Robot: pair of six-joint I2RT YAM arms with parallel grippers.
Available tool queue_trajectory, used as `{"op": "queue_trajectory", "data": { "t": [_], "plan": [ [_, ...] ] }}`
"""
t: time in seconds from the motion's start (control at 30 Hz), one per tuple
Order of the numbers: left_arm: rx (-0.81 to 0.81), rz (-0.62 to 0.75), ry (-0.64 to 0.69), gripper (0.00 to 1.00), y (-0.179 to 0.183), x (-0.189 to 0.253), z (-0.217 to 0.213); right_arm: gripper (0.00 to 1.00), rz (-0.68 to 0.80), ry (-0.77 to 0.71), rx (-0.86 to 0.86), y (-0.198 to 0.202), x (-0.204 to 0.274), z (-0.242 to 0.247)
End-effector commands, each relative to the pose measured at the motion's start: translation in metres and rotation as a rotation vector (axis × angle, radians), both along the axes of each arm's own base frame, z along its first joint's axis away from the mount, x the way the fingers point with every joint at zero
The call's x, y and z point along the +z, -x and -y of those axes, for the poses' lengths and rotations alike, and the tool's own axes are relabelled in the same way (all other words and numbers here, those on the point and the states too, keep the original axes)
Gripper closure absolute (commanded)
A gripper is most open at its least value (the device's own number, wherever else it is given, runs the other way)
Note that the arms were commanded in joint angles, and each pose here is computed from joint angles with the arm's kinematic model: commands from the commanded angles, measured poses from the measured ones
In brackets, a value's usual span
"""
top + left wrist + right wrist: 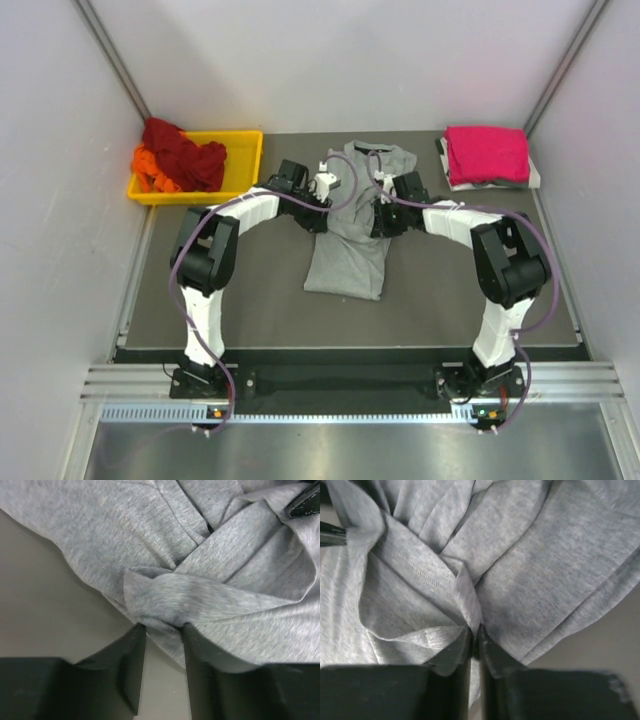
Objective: Fold and stack the t-shirts
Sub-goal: Fold the tshirt
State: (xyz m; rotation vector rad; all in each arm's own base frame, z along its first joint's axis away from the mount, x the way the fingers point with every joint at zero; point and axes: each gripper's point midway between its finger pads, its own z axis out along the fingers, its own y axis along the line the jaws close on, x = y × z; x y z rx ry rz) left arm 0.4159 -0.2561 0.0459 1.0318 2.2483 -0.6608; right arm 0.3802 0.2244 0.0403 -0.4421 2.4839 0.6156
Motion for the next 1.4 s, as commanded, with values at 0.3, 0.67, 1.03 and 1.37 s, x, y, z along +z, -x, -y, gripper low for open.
{"op": "queue_trajectory", "data": {
  "t": [0.3,0.67,1.03,1.37],
  "plan": [
    [0.030,0.115,0.041,1.00,-0.032,0.028,0.012,1.00,0.047,-0.151,-0.367,-0.021,0.036,0.044],
    [0.057,0.147,-0.018,1.00,-0.046,0.021,0.005,0.92,0.011,-0.279,-0.435,-0.038,0.032,0.050],
    [0.044,0.186,-0.005,0.01,-0.028,0.068,-0.003,0.47,0.083,-0.211,-0.476,-0.026,0.072,0.072],
    [-0.158,0.019,-0.057,0.22,0.108,0.042,-0.033,0.46,-0.099,-0.207,-0.293,0.115,0.034,0.024]
  ]
}}
